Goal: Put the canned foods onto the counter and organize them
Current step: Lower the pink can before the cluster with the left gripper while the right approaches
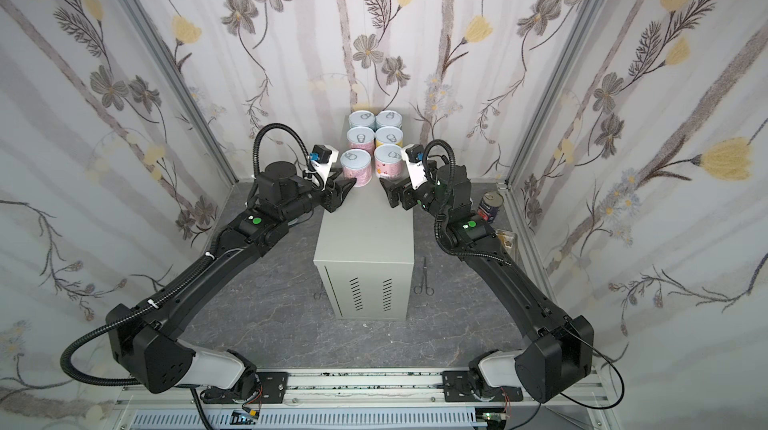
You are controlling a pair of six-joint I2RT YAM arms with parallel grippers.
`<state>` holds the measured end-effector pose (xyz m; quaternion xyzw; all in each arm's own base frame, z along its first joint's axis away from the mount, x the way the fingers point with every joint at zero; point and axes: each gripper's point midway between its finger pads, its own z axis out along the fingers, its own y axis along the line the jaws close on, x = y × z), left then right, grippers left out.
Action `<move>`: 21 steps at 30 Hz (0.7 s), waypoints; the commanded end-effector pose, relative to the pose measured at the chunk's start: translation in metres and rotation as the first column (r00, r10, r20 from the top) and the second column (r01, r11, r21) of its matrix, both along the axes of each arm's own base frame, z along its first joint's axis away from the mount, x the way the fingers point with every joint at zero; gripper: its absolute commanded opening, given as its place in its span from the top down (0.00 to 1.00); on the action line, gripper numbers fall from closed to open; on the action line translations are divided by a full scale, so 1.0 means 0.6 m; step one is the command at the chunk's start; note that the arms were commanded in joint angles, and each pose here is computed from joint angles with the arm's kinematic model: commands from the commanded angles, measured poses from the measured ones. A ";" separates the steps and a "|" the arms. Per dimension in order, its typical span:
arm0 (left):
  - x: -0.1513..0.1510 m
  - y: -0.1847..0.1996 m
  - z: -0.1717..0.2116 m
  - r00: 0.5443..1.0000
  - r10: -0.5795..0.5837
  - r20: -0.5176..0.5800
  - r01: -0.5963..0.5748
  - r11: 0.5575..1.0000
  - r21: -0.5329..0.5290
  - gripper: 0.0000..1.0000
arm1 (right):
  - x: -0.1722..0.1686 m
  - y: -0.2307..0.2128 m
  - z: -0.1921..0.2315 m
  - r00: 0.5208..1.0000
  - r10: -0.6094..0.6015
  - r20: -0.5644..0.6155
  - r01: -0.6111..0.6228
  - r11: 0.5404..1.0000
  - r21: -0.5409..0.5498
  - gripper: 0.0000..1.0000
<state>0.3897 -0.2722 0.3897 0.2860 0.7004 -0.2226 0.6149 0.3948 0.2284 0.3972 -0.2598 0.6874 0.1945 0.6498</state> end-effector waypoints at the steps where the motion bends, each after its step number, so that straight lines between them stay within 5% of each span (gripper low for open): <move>1: 0.007 0.000 0.016 1.000 0.010 0.015 -0.010 1.000 -0.022 0.50 | 0.002 0.002 0.021 0.999 0.001 0.046 -0.001 1.000 0.016 0.01; 21: 0.024 0.000 0.014 0.999 0.034 0.006 -0.034 0.999 -0.032 0.50 | 0.010 -0.004 0.009 0.998 -0.028 0.052 0.027 1.000 0.014 0.01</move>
